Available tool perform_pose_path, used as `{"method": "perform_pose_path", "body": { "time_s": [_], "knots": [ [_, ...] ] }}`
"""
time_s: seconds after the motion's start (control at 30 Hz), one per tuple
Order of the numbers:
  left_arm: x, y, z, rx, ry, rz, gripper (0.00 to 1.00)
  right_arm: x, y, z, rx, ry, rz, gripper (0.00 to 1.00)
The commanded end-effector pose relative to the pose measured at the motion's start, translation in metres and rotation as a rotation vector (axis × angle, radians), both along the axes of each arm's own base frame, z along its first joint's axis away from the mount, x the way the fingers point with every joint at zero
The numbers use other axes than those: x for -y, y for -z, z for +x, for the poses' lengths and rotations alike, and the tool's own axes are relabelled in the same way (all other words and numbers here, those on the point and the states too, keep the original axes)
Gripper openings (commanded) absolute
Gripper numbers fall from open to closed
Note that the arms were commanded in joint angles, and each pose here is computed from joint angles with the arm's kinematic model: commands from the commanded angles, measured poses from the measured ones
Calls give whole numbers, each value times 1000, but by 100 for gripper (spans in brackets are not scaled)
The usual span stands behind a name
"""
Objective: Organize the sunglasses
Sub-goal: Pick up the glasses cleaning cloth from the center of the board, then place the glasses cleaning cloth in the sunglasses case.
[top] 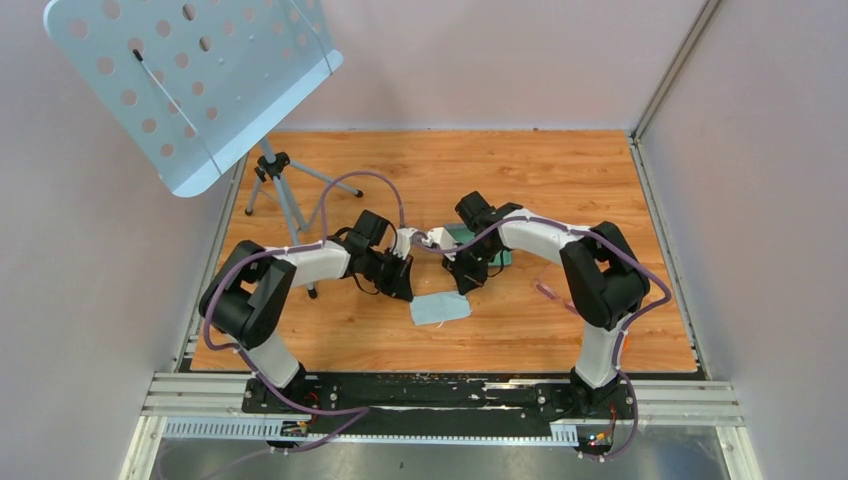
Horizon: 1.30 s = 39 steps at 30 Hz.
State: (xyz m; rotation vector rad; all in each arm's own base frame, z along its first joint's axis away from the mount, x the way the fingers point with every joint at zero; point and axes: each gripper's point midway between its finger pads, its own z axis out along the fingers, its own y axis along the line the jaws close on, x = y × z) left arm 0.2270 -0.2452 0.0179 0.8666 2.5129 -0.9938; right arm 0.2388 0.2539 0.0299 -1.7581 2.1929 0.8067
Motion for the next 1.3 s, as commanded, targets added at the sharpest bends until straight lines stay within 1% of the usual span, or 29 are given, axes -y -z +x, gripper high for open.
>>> {"method": "perform_pose_path", "body": {
  "time_s": [0.0,0.23,0.47,0.63,0.73,0.9,1.27],
  "knots": [
    [18,-24,-1,64,35,-104,0,-1,-18,10,39,39,6,0],
    [34,-50,7,93,12,-190,0,11,-27,16,118,49,-34,0],
    [42,-51,23,124,-18,-165,0,27,-26,23,123,77,-73,0],
    [51,-50,39,151,-68,-143,0,43,-27,33,141,117,-108,0],
    [59,-56,48,189,-90,-168,0,53,-30,38,150,145,-119,0],
    [72,-61,60,223,-113,-174,0,67,-34,45,180,172,-144,0],
    [95,-61,83,247,-153,-170,0,95,-46,71,218,246,-164,0]
  ]
}}
